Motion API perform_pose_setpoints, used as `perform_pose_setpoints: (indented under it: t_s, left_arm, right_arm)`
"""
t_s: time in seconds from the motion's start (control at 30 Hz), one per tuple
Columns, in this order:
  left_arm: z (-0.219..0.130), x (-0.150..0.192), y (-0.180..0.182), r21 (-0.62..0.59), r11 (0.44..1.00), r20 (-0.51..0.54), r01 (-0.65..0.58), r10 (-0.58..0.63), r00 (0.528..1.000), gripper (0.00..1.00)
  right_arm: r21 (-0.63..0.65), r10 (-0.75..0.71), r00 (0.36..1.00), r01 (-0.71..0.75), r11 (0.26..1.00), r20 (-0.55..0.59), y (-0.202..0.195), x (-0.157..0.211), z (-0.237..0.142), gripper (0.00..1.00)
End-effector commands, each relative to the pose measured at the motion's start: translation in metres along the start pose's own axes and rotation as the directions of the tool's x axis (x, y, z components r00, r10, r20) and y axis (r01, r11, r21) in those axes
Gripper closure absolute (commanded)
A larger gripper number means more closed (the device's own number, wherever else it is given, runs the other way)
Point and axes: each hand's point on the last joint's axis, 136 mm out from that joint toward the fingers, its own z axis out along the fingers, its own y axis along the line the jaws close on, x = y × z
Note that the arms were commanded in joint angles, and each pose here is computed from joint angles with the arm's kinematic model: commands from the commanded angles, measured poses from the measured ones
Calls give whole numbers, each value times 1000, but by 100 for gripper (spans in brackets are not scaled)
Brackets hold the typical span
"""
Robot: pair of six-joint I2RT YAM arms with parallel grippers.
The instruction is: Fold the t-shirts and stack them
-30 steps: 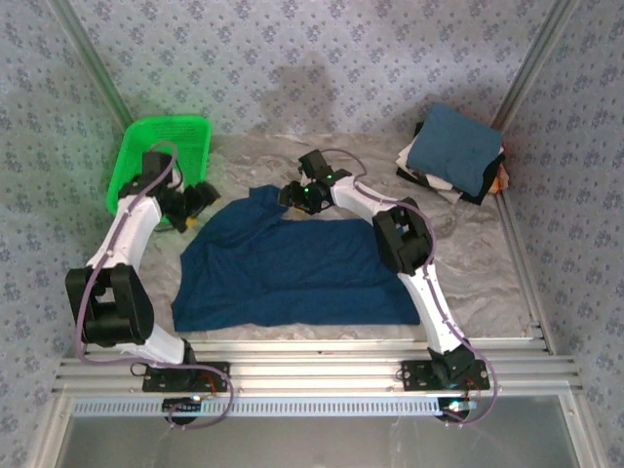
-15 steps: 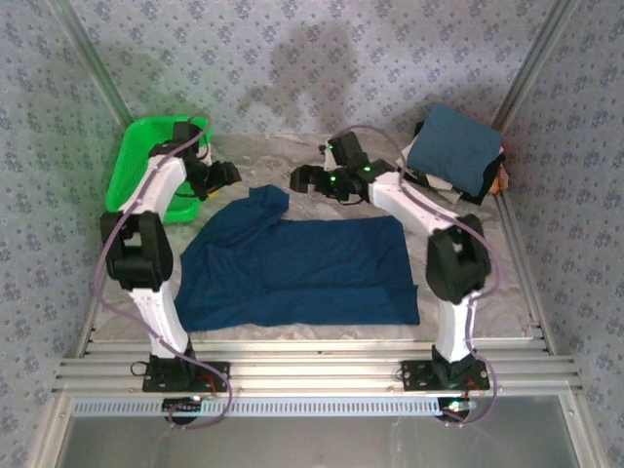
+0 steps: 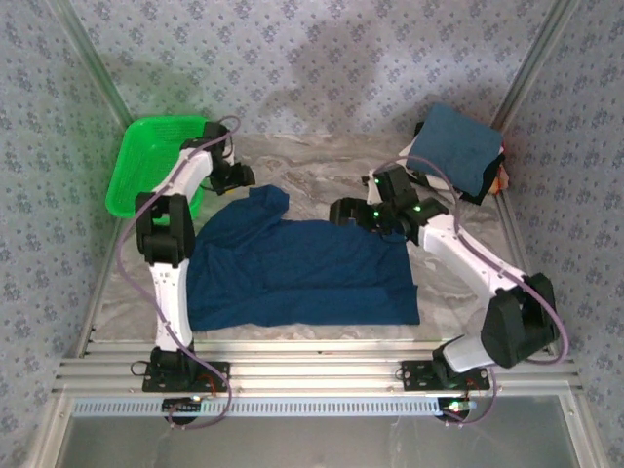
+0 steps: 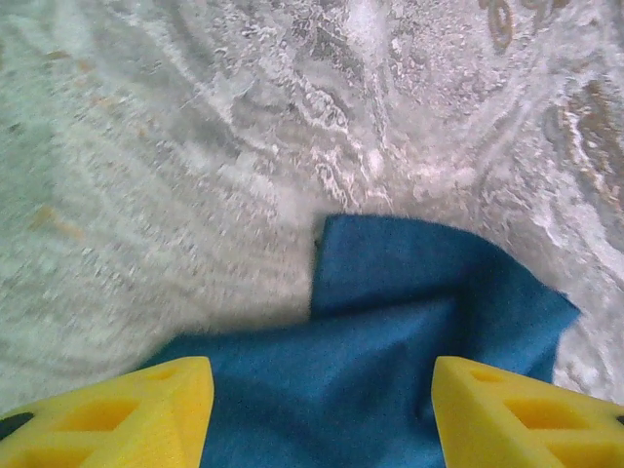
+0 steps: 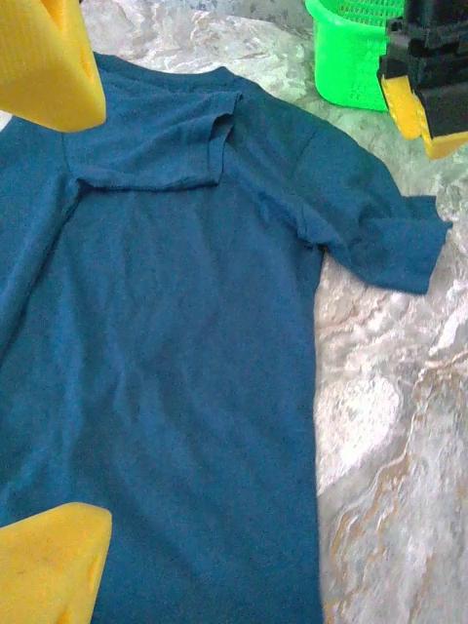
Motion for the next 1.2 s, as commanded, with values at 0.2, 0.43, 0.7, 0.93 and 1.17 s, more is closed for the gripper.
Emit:
perform_pose_setpoints:
  t_s: [0.2, 0.43, 0.7, 0.93, 1.17]
  left_arm:
    - [33, -12, -3, -93, 995, -21, -39, 37, 999, 45]
    - [45, -1, -3, -124, 991, -62, -59, 52, 997, 48]
    - [64, 9, -8, -135, 986, -93, -103, 91, 992, 55]
    - [81, 17, -18, -119, 983, -122, -143, 128, 984, 63]
    - [93, 21, -37, -104, 973, -131, -208, 194, 972, 68]
  right_arm:
    - [36, 59, 998, -58, 998, -12, -23, 27, -24, 0]
    - [58, 97, 995, -97, 994, -6, -41, 30, -33, 0]
    - [82, 121, 993, -120, 989, -8, -60, 31, -34, 0]
    - [99, 162, 987, -162, 982, 0, -81, 33, -32, 0]
    - [131, 222, 975, -218, 967, -18, -114, 44, -21, 0]
